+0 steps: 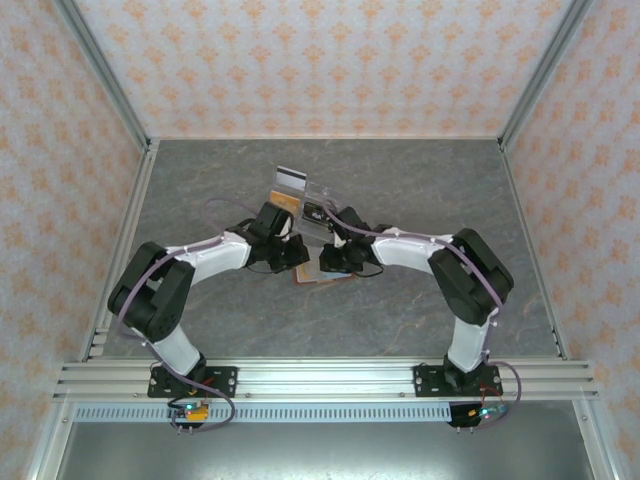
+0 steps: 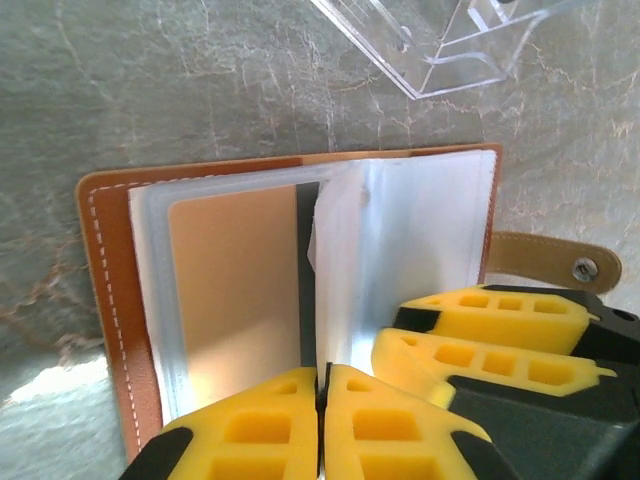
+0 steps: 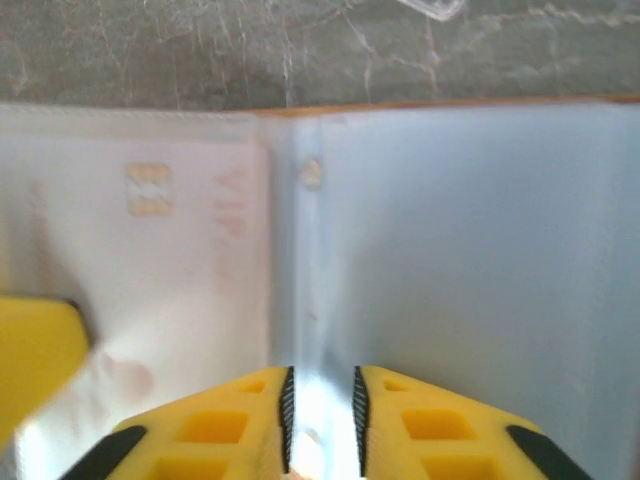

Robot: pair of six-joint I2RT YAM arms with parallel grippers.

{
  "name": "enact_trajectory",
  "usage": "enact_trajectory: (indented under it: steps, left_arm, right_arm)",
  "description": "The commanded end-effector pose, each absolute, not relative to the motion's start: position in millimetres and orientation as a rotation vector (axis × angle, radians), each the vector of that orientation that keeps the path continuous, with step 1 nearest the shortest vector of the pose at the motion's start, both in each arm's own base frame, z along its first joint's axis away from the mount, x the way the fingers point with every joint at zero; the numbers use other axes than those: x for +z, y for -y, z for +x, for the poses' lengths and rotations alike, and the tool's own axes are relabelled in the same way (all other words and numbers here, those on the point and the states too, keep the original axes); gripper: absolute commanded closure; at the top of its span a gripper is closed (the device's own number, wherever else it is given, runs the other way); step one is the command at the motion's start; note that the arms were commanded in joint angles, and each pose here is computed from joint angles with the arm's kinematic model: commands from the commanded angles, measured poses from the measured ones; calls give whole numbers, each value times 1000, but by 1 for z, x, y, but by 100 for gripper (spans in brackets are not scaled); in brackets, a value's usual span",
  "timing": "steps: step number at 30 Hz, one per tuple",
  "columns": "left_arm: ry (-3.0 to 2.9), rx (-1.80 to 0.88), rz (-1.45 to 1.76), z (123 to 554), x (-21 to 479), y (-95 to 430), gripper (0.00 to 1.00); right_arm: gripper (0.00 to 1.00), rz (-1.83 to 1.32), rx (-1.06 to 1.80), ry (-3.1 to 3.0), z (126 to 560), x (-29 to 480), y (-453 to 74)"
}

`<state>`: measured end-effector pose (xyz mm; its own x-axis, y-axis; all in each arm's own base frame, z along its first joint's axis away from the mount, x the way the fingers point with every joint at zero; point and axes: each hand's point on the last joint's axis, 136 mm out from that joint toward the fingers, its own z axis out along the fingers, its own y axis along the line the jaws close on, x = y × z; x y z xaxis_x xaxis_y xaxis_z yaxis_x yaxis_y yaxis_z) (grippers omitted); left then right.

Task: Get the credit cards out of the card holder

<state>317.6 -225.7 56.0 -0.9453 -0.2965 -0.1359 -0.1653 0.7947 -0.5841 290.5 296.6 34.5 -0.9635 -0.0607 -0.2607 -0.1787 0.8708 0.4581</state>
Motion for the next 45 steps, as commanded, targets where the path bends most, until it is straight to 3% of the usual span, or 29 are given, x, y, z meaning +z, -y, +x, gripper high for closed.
enact_trajectory:
  steps: [1,8,15,21,27,34,39,45]
  left_arm:
    - [-2825,-708,-316,303,53,196,93]
    - [-2807,-797,-314,301,66,196,90]
    - [-2734,-1012,-347,310,83,221,58]
    - [-2665,-1160,-307,318,104,246,42]
    - [-2640,-1208,-294,329,109,256,33]
    - [-2662,-1091,-387,334,97,233,33]
    - [-2682,-936,-488,327,79,203,48]
    - [-2711,-924,-520,317,62,197,60]
  right_arm:
    - [70,-164,757,-2686,297,57,-296]
    - [63,-103,759,-2555,303,79,-285]
    - [61,-49,728,-2463,308,93,-271]
    - [61,-25,745,-2420,309,100,-267]
    - [61,-16,739,-2401,309,104,-264]
    - [63,-58,763,-2411,308,104,-270]
    - [73,-126,832,-2447,303,100,-287]
    - [80,-204,874,-2474,296,96,-303]
